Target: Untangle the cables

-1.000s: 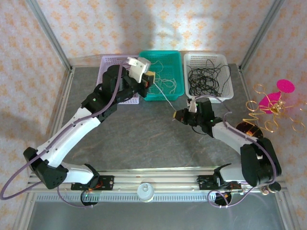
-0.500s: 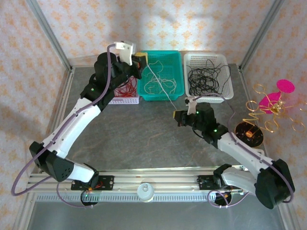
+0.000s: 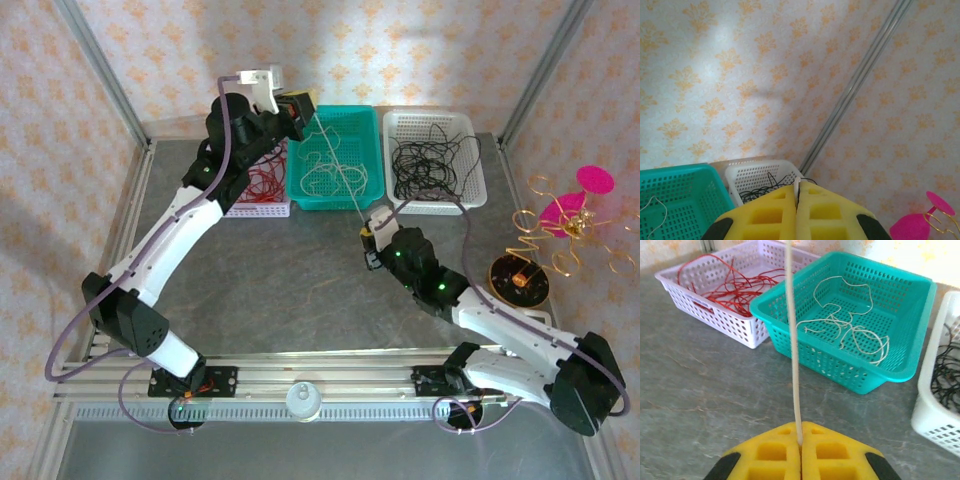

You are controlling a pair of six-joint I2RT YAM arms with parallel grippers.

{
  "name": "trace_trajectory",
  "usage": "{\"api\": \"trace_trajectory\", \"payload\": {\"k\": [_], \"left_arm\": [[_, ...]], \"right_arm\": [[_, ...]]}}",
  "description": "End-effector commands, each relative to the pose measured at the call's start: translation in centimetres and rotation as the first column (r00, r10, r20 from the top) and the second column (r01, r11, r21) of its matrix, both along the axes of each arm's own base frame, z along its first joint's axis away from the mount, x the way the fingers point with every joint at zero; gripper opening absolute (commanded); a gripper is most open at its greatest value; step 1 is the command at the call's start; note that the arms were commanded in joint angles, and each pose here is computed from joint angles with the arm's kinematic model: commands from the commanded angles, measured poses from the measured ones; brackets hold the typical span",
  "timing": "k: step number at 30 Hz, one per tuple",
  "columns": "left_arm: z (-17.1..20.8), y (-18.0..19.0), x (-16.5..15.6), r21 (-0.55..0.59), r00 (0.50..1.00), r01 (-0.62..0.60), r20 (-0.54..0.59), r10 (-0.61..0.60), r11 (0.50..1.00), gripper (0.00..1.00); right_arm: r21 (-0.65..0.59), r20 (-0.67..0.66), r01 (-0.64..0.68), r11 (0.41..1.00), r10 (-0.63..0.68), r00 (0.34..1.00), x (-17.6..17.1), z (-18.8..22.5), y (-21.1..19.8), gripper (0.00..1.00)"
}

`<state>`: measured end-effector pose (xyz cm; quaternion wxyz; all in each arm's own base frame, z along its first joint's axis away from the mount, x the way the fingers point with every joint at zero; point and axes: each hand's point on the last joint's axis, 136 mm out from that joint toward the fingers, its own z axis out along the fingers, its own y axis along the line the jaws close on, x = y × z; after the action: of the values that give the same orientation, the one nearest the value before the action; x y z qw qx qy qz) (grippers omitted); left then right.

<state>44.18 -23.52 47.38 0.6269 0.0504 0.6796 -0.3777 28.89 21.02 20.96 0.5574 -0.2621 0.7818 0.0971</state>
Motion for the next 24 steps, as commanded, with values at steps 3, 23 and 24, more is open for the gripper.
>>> {"api": "trace_trajectory", "payload": {"k": [3, 23, 24], "left_arm": [[6.8, 0.6, -0.8, -0.155, 0.985, 0.037, 0.175, -0.010, 0.987, 0.00], [2.9, -1.3, 9.8, -0.119, 0.963, -0.072, 0.251, 0.101, 0.990, 0.00], [2.1, -1.4, 10.7, -0.110, 0.964, -0.083, 0.243, 0.108, 0.990, 0.00]], "right_arm": [[-0.293, 0.081, 0.074, 0.953, -0.052, 0.995, 1.3, -1.3, -2.0, 0.08], [-0.198, -0.159, 0.019, 0.980, -0.051, 0.986, 1.2, -5.0, -3.2, 0.48], [-0.177, -0.151, 0.026, 0.984, -0.053, 0.987, 1.2, -4.3, -3.4, 0.48]]}}
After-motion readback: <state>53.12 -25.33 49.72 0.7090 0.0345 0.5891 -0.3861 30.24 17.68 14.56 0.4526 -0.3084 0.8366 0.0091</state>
